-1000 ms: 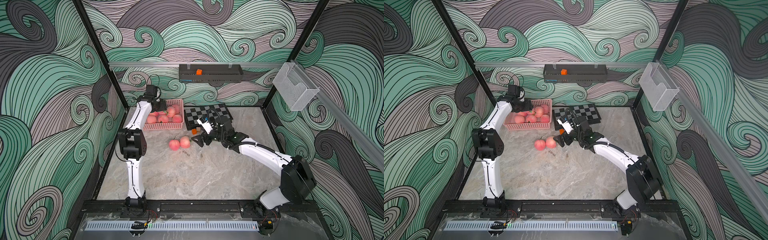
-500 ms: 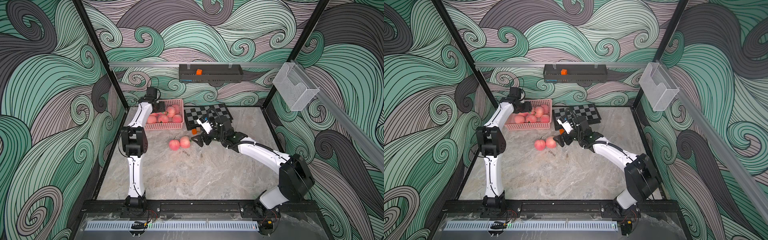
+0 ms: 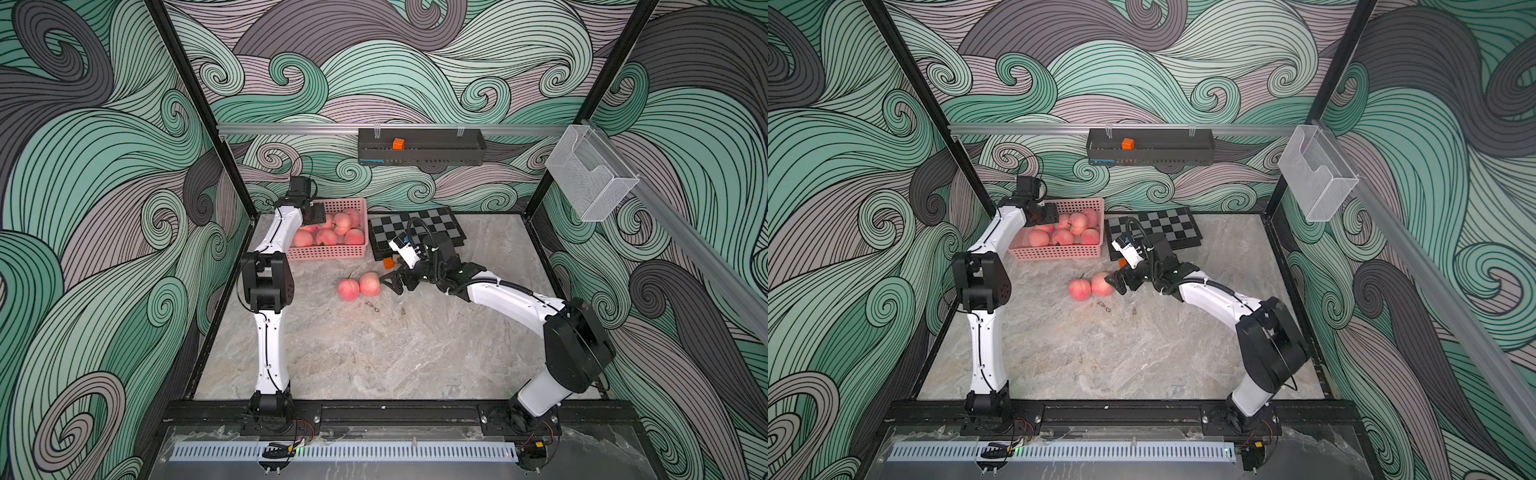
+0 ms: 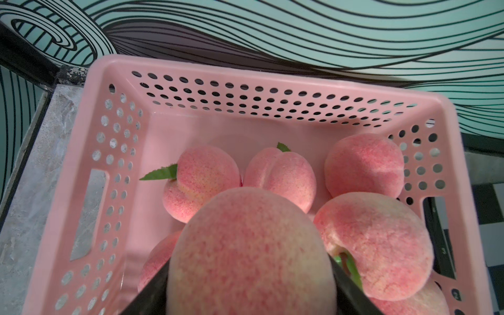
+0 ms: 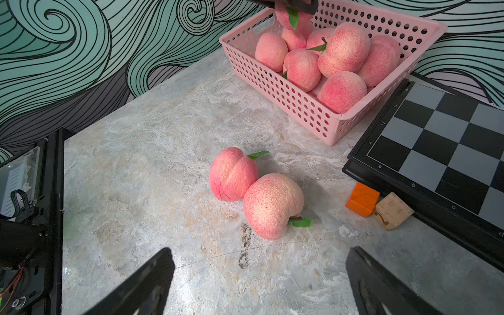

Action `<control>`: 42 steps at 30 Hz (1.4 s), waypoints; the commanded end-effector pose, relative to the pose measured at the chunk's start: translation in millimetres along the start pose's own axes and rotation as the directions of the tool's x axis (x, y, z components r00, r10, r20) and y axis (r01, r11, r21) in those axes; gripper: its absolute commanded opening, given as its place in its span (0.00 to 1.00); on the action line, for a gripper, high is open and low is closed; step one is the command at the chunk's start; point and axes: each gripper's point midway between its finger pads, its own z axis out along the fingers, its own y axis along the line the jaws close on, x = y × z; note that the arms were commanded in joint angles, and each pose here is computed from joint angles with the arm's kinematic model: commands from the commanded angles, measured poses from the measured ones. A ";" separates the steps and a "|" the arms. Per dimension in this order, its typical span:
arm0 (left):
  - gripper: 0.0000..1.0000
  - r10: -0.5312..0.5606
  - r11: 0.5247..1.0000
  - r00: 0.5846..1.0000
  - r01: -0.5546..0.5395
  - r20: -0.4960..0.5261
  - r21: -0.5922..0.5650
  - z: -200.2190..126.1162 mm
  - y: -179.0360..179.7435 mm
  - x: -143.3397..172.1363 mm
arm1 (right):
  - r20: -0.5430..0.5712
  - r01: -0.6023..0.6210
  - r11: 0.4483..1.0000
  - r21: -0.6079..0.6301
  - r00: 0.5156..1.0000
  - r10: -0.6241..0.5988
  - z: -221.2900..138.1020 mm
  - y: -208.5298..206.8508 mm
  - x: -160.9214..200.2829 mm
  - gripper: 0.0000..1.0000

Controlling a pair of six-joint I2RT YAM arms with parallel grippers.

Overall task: Put the peaches into the basket
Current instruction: Place the peach in the basket.

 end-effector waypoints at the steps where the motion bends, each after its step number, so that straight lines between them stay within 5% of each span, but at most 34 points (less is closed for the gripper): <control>1: 0.67 0.017 1.000 1.000 -0.018 -0.016 -0.024 12.9 7.6 7.8 | 0.030 0.032 0.999 -0.012 0.999 -0.032 4.3 1.6 -14.7 0.99; 16: 0.70 0.021 0.999 0.998 -0.023 -0.052 -0.040 33.7 10.9 23.8 | 0.010 0.036 0.999 -0.011 0.999 -0.036 15.4 -2.6 -9.1 0.99; 28: 0.83 0.023 0.998 0.998 -0.025 -0.056 -0.049 34.0 12.5 26.0 | 0.005 0.040 0.999 -0.008 0.999 -0.040 17.1 -4.2 -9.3 0.99; 42: 0.88 -0.003 1.000 1.000 0.003 0.004 0.002 -33.2 3.8 0.6 | -0.010 0.044 0.999 -0.006 0.999 -0.044 11.6 3.2 -1.8 0.99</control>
